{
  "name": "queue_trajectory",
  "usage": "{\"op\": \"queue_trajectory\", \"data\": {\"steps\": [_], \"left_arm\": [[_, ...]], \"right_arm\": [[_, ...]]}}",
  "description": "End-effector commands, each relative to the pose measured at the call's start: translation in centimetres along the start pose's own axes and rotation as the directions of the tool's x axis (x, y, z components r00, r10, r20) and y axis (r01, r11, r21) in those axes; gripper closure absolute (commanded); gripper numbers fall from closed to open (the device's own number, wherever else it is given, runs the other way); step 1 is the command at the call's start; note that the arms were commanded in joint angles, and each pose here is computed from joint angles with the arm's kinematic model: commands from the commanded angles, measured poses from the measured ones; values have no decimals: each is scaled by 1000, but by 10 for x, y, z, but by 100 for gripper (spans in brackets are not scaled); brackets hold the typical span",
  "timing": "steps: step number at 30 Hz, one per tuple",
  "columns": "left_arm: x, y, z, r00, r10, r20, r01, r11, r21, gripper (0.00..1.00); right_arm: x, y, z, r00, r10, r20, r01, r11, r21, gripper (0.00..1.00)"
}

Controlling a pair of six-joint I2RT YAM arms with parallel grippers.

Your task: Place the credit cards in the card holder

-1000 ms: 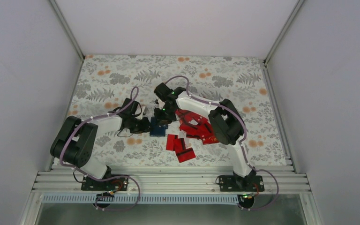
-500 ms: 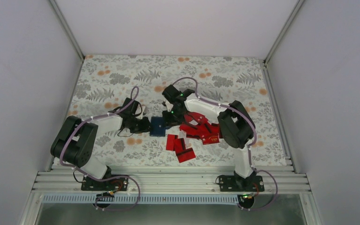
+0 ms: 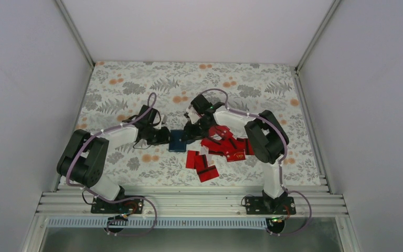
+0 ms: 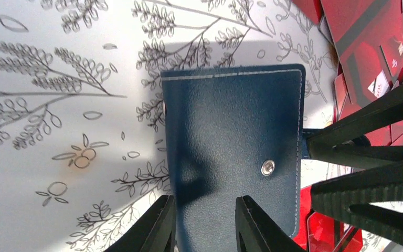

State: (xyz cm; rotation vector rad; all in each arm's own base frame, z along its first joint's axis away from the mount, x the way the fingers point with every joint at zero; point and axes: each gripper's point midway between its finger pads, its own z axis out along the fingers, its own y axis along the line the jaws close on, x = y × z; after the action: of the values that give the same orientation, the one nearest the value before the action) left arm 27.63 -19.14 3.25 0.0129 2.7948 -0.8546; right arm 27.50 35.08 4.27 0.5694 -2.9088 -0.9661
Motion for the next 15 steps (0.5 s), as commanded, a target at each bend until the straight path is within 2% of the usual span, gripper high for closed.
{"op": "queue_trajectory", "data": {"steps": [1, 9, 15], "left_arm": [[-12, -4, -9, 999, 36, 25, -35, 999, -34, 70], [-20, 19, -21, 997, 74, 22, -67, 974, -214, 74], [-11, 20, -7, 996, 83, -32, -88, 975, -206, 76]], "right_arm": [[-12, 3, -13, 998, -36, 47, 38, 998, -59, 62], [-9, 2, -11, 998, -51, 25, 53, 991, -122, 61], [-7, 2, -3, 998, -61, 4, 60, 986, -155, 61]]}}
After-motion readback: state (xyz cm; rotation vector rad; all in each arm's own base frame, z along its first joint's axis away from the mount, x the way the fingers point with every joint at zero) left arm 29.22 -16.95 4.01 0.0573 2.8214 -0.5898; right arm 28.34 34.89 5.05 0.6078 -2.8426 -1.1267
